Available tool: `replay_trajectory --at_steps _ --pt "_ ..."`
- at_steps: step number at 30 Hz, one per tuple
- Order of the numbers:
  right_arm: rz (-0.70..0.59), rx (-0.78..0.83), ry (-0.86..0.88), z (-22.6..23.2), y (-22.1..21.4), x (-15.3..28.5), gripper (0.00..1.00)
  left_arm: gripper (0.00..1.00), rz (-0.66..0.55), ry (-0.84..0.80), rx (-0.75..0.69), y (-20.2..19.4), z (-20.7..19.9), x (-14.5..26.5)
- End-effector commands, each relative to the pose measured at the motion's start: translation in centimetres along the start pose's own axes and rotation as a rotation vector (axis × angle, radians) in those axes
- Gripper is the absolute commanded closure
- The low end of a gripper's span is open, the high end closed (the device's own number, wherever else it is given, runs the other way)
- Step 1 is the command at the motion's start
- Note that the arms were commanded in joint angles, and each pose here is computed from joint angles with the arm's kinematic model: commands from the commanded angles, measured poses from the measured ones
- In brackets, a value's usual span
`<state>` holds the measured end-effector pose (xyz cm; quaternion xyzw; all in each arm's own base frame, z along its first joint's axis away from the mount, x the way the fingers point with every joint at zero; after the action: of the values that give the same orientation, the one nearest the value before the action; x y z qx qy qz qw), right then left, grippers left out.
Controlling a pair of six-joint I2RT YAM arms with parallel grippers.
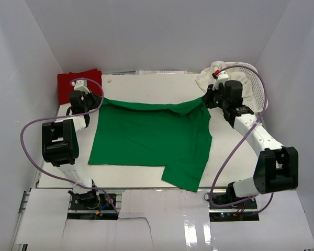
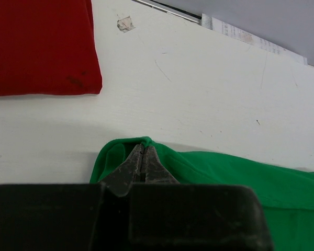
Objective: Fold and stack the t-shirts
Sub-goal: Fold the flattened tshirt in 1/3 of the way
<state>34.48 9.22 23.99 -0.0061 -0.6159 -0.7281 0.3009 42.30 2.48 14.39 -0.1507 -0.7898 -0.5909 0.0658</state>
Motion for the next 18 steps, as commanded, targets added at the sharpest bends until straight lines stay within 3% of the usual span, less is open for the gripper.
replay_trajectory --at_steps 1,18 --pt "-0.052 0.013 0.012 0.7 0.7 0.8 0.92 1.0 -0.058 -0.009 -0.016 2.4 -0.7 1.4" --pt "-0.032 0.01 0.014 1.6 -0.7 2.2 0.92 1.0 -0.014 0.02 -0.02 2.2 -1.1 3.2"
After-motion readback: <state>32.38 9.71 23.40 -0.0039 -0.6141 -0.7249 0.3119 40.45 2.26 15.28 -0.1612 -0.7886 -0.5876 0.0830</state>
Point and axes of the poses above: each gripper's point midway between its finger pads, its own x axis back along the fingers, its own z axis along the line the jaws close on, y = z × x, the point moved 9 cm from there along x, back along the fingers, and after that the axes turned 6 degrees about -x, right-handed, at the moved point
